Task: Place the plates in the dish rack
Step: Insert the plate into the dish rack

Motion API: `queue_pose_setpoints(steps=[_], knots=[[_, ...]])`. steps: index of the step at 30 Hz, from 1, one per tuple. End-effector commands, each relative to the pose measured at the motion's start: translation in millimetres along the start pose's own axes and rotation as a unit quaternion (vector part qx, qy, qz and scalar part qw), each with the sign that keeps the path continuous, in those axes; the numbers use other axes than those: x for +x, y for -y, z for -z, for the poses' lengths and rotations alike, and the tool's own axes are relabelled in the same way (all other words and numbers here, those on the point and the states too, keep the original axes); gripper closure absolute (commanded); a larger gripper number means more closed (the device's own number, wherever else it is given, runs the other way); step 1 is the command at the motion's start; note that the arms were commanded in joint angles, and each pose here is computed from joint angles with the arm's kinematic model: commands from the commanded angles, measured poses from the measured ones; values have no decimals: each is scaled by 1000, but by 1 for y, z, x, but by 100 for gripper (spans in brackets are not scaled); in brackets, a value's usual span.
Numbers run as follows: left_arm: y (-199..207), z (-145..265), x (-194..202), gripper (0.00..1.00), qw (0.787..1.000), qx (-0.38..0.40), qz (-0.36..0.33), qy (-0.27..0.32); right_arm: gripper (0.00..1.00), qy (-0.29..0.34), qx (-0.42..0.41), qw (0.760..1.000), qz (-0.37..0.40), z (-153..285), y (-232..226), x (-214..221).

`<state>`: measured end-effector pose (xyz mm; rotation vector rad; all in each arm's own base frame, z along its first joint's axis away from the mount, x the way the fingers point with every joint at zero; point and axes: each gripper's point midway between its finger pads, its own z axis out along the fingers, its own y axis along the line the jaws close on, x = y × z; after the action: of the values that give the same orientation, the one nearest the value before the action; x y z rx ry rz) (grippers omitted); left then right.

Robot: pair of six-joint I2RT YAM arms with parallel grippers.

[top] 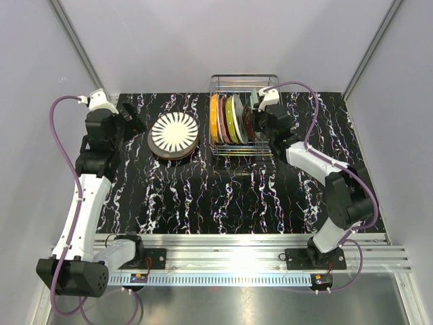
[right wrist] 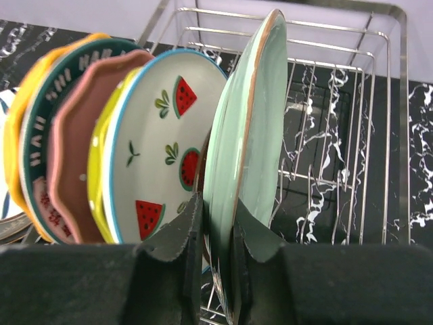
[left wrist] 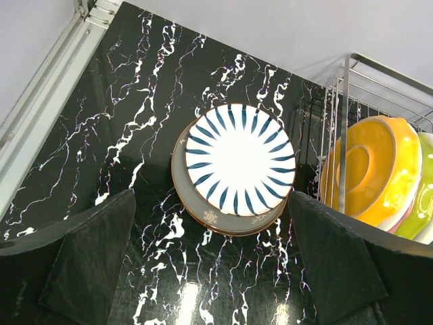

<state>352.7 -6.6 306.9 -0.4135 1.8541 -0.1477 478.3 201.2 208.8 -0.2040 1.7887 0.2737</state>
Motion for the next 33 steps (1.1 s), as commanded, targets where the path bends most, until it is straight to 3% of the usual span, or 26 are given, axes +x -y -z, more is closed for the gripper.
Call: queue_pose_setpoints(steps=[1, 13, 25, 33], knots=[[9, 3, -22, 1, 999, 12, 0, 30, 98, 80, 2, 997, -6, -5, -2, -49], [9, 0, -19, 1, 1000, 11, -1, 23, 85, 52, 16, 998, 5, -14, 4, -28], [9, -7, -13, 1, 1000, 10, -3, 10, 67, 55, 14, 998, 7, -10, 3, -38], [8, -10, -9, 1, 1000, 11, -2, 3, 64, 67, 8, 998, 7, 3, 1, -52]])
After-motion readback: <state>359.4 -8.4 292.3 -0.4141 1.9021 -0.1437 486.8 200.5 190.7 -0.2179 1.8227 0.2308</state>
